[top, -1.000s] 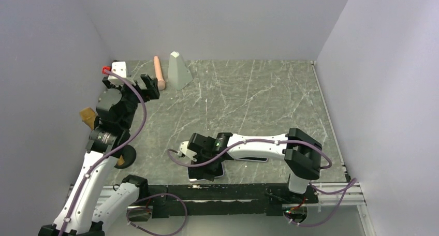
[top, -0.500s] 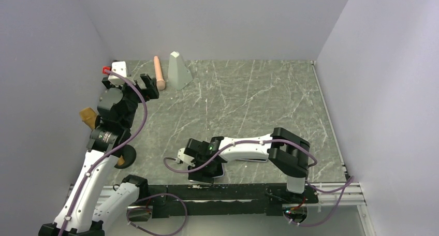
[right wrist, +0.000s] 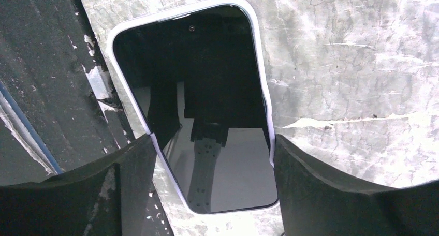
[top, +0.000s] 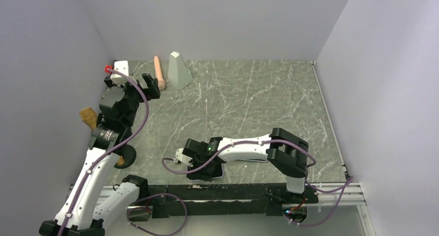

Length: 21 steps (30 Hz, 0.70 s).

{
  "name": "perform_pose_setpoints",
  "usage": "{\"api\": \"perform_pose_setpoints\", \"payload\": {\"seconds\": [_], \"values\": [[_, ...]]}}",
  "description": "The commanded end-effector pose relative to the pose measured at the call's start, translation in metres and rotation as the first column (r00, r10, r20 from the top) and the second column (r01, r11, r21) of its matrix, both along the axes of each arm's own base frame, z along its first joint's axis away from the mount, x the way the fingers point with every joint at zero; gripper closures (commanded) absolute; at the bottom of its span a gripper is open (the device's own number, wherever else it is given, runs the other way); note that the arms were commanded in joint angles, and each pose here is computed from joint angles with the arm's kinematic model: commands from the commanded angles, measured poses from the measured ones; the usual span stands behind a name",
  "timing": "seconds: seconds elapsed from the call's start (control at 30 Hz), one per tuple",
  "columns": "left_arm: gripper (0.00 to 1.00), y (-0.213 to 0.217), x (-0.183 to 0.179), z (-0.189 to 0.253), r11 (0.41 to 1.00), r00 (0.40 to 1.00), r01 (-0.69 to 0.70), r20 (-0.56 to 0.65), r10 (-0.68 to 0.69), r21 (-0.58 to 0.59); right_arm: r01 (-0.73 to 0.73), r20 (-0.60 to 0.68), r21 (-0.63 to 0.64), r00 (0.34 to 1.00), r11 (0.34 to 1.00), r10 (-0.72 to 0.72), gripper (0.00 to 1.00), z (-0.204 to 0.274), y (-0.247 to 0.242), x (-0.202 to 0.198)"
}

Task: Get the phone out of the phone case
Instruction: Pick up the phone at the center of the board.

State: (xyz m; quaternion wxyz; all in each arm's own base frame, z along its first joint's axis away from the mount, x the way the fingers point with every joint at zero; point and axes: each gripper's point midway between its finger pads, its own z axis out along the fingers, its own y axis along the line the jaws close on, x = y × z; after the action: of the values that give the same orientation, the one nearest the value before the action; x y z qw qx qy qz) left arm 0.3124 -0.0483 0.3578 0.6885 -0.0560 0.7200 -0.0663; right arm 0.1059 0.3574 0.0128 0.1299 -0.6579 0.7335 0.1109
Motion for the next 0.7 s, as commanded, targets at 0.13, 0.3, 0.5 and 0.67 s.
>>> {"api": "perform_pose_setpoints", "payload": {"seconds": [0.13,0.3,0.5,0.67], "values": [[0.01,-0.009,0.0,0.01,0.998,0.999,0.045,0.031,-0.043,-0.037,0.126,0.111,0.065,0.985,0.99,-0.133,0.57,-0.008,-0.003,0.024],[0.01,-0.009,0.002,0.006,0.998,0.999,0.039,0.022,-0.039,-0.038,0.251,0.164,0.187,0.945,0.95,-0.283,0.99,0.021,0.001,0.048],[0.01,-0.013,0.006,-0.002,0.998,0.999,0.052,0.014,-0.051,-0.042,0.513,0.07,0.427,0.803,0.745,-0.592,1.0,0.073,-0.011,0.096],[0.01,-0.033,0.009,-0.002,0.986,0.987,0.159,0.007,-0.158,-0.046,0.785,-0.188,0.539,0.466,0.306,-0.864,1.0,0.113,-0.067,0.154]]}}
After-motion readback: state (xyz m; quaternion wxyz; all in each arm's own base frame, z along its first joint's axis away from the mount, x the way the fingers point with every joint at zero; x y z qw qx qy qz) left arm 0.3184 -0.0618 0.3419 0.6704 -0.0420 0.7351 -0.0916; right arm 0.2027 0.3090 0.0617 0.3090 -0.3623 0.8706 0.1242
